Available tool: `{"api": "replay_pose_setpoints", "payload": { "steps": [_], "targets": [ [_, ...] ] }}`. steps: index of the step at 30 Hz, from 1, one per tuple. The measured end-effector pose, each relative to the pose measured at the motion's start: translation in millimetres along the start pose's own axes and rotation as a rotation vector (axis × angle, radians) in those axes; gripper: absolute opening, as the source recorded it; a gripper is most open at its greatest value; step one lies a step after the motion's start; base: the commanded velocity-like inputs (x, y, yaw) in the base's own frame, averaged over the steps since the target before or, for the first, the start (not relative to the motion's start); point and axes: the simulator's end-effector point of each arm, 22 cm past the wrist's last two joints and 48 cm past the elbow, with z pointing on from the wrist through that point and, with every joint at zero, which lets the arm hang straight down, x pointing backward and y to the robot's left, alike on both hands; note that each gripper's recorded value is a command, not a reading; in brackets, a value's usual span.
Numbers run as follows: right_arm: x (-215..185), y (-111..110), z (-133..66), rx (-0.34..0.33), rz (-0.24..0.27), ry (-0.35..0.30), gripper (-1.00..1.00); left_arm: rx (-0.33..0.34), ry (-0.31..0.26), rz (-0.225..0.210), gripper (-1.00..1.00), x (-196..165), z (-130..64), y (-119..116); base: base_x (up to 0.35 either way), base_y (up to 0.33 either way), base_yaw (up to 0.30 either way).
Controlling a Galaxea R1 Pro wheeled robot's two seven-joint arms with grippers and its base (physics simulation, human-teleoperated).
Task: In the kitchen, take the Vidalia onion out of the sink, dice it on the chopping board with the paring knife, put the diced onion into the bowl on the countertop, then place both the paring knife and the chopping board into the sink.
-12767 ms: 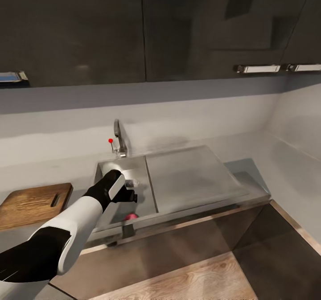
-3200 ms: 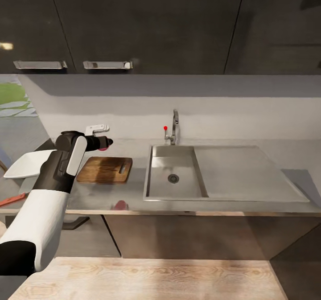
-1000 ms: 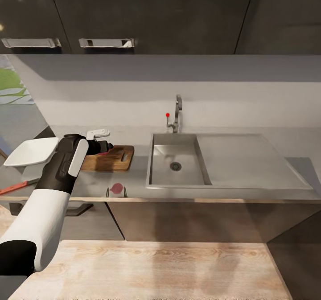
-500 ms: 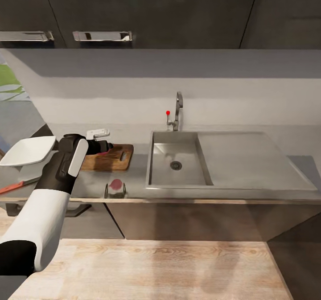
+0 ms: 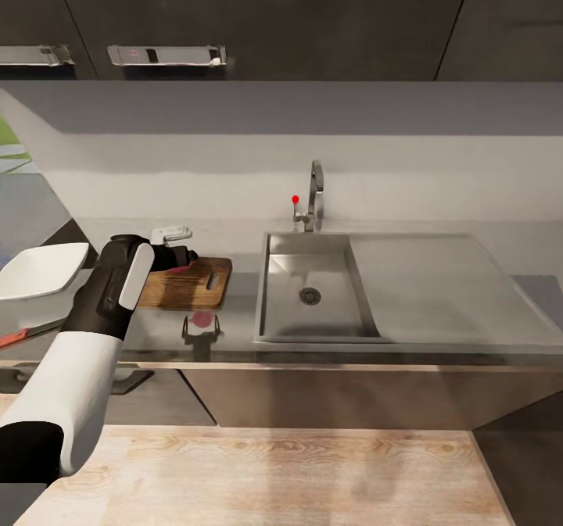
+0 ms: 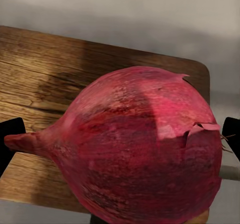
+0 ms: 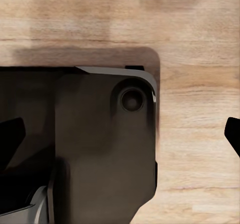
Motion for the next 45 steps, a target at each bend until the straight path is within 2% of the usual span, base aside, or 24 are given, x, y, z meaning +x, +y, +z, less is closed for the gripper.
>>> {"api": "replay_pose_setpoints", "payload": {
  "steps": [26,45],
  "targets": [
    [0.8,-0.1,-0.1,0.000,0.000,0.002,1.00,-0.003,0.004,0.000,-1.00,1.7,1.5,1.4,-0.035,0.014,0.000],
    [12.1,0.2,-1.3,0.000,0.000,0.031,1.00,-0.007,0.037,0.000,-1.00,17.4,18.1,3.2,0.015,0.000,0.000]
  ]
}}
